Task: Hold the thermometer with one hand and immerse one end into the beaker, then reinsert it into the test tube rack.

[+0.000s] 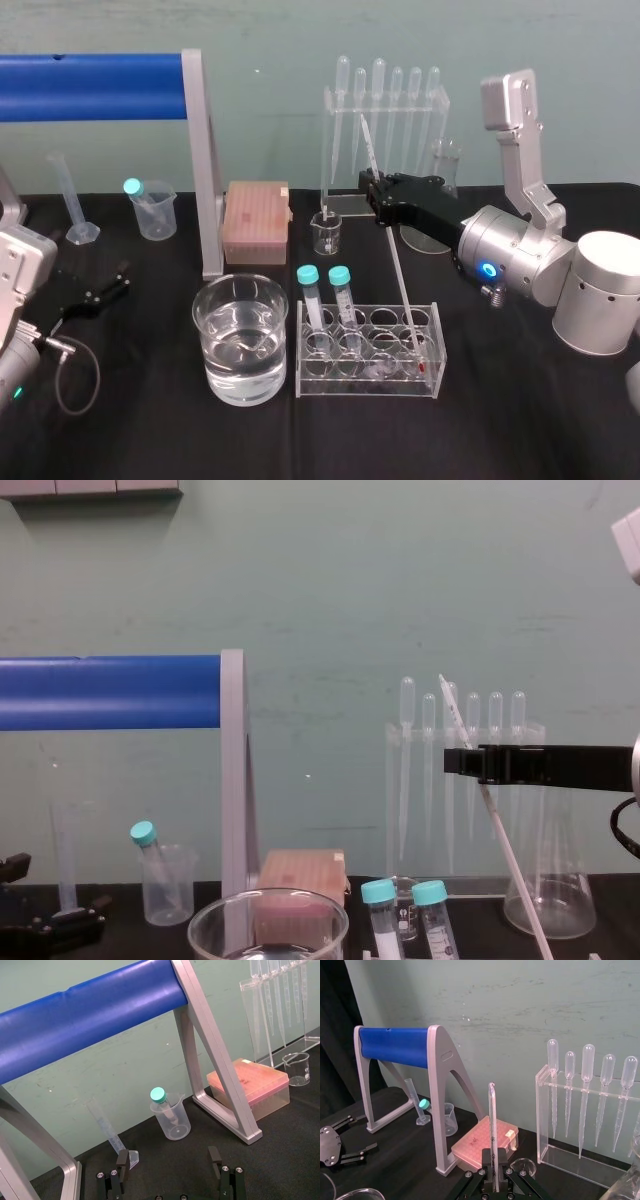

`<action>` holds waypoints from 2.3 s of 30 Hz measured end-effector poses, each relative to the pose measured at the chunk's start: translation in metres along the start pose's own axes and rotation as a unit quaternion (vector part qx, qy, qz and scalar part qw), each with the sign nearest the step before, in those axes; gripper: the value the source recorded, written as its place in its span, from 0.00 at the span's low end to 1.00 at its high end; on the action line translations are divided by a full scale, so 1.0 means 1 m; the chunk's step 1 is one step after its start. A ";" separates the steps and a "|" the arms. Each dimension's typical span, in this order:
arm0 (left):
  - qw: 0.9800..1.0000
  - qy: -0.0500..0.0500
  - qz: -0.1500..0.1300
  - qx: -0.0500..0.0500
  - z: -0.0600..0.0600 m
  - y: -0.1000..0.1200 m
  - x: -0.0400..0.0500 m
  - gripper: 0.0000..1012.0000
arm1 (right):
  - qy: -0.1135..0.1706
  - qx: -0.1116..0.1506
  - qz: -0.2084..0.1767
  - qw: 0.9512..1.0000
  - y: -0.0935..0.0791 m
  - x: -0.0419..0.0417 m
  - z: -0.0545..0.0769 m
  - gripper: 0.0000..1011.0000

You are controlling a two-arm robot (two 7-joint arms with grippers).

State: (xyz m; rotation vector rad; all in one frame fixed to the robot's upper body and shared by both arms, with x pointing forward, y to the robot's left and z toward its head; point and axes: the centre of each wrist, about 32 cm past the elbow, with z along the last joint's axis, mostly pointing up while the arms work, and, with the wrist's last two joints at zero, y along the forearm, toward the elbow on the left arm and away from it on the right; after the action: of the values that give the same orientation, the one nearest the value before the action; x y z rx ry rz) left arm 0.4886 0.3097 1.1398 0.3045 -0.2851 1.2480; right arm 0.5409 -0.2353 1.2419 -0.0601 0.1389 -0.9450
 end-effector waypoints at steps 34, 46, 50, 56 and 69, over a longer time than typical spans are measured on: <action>1.000 0.000 0.000 0.000 0.000 0.000 0.0000 1.00 | 0.020 0.159 0.039 0.986 -0.025 0.0071 0.040 0.06; 1.000 0.000 0.000 0.000 0.000 0.000 0.0000 1.00 | -0.006 0.259 0.129 0.957 -0.009 -0.0009 0.054 0.06; 1.000 0.000 0.000 0.000 0.000 0.000 0.0000 1.00 | -0.004 0.279 0.174 0.945 0.001 -0.0093 0.054 0.06; 1.000 0.000 0.000 0.000 0.000 0.000 0.0000 1.00 | -0.002 0.290 0.233 0.928 0.015 -0.0242 0.050 0.06; 1.000 0.000 0.000 0.000 0.000 0.000 0.0000 1.00 | 0.002 0.283 0.301 0.911 0.046 -0.0398 0.019 0.06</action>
State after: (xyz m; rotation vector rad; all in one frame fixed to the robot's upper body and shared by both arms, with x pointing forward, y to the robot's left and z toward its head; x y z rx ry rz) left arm 0.4886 0.3097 1.1398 0.3045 -0.2850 1.2480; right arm 0.5576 -0.1763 1.2596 0.5000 -0.1161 -0.3361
